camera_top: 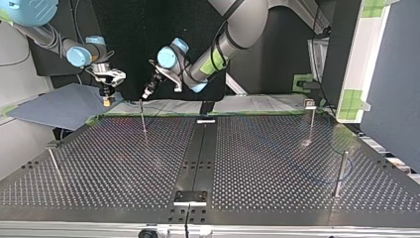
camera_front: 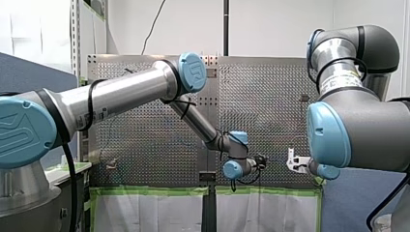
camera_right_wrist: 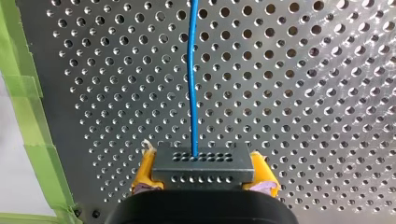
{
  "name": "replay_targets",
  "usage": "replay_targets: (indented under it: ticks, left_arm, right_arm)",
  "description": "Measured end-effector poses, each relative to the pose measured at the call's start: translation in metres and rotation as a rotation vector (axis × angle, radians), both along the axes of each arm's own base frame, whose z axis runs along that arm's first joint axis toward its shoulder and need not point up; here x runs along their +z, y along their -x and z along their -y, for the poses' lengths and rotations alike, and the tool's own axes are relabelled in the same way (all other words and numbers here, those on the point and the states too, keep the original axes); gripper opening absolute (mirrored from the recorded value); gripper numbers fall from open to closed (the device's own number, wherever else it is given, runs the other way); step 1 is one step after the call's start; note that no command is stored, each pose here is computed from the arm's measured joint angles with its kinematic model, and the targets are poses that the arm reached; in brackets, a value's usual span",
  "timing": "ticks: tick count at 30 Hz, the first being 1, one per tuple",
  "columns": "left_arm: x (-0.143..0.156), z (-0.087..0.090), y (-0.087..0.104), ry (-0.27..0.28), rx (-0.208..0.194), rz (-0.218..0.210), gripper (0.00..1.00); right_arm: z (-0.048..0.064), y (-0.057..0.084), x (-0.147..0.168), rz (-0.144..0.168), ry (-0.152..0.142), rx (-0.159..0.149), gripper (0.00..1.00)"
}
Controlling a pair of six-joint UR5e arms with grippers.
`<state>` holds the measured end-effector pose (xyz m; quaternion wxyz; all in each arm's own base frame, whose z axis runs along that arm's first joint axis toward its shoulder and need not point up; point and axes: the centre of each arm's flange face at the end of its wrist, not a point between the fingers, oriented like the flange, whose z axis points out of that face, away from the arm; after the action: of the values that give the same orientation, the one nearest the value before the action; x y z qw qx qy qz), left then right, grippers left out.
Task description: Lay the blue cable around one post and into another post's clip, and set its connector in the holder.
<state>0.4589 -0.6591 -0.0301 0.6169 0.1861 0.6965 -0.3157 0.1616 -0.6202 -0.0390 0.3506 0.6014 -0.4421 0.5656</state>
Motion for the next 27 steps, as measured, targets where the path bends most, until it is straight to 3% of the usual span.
replay_targets:
  ticks: [16,27]
  left_arm:
    - [0.000,0.000,0.001,0.011,0.004,-0.010,1.00]
    - [-0.005,-0.013,-0.004,0.002,0.092,-0.070,1.00]
  right_arm:
    - [0.000,0.000,-0.001,0.000,-0.003,0.000,0.01]
    - [-0.001,0.000,-0.002,0.000,-0.004,0.000,0.01]
